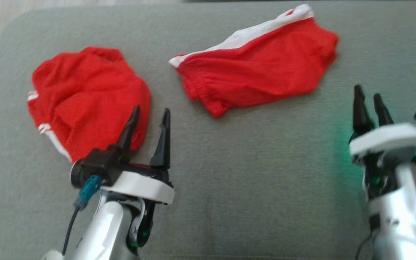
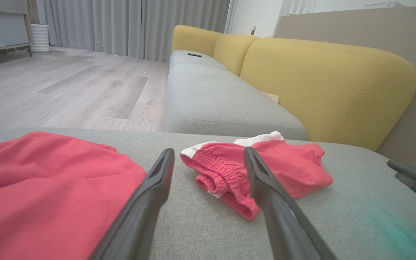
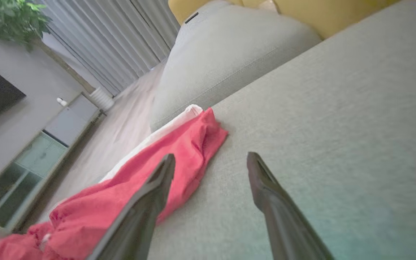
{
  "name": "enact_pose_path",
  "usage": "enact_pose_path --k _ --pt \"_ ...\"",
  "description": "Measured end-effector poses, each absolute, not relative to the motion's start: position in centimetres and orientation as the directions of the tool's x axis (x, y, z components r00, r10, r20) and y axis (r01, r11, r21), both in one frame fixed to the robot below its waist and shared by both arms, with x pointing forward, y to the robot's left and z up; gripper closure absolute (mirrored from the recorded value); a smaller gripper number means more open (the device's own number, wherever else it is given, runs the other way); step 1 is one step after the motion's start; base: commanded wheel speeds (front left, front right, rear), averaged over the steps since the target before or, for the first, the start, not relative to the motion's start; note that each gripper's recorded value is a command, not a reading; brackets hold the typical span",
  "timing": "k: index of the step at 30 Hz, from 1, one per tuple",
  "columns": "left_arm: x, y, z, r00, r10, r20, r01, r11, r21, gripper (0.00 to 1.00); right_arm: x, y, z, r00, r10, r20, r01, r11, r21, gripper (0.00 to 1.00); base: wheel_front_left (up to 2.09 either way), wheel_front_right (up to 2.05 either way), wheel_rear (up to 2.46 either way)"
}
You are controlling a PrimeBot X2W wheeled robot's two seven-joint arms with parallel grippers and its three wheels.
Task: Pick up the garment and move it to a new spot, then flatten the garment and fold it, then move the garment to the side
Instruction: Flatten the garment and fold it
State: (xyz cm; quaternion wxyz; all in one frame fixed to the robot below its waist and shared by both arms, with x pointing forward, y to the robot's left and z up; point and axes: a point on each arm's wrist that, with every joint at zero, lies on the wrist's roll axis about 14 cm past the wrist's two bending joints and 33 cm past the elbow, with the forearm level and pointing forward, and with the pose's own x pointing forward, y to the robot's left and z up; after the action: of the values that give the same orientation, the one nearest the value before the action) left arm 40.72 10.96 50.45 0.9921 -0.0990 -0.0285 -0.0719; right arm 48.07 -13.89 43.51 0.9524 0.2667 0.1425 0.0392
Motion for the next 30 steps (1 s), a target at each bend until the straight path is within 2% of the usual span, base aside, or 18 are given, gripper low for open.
enact_pose_path --k 6,10,18,30 --pt "40.4 12.3 48.7 0.995 -0.098 0.012 0.099 0.973 -0.208 0.0 52.0 -11.4 41.2 0.906 0.221 -0.362 0.079 0.751 0.656 0.0 0.0 0.0 0.0" --pt "39.9 13.3 47.9 0.998 -0.067 -0.019 0.062 0.978 -0.201 0.0 53.2 -9.6 39.3 0.865 0.258 -0.431 0.126 0.72 0.683 0.0 0.0 0.0 0.0" --pt "39.2 15.1 47.5 0.999 -0.003 -0.038 -0.005 0.98 -0.197 0.0 55.2 -8.8 37.9 0.833 0.248 -0.494 0.16 0.748 0.644 0.0 0.0 0.0 0.0" --pt "40.1 15.3 47.8 0.999 0.004 -0.032 -0.011 0.978 -0.207 0.0 58.4 -7.7 37.1 0.81 0.251 -0.53 0.165 0.769 0.618 0.0 0.0 0.0 0.0"
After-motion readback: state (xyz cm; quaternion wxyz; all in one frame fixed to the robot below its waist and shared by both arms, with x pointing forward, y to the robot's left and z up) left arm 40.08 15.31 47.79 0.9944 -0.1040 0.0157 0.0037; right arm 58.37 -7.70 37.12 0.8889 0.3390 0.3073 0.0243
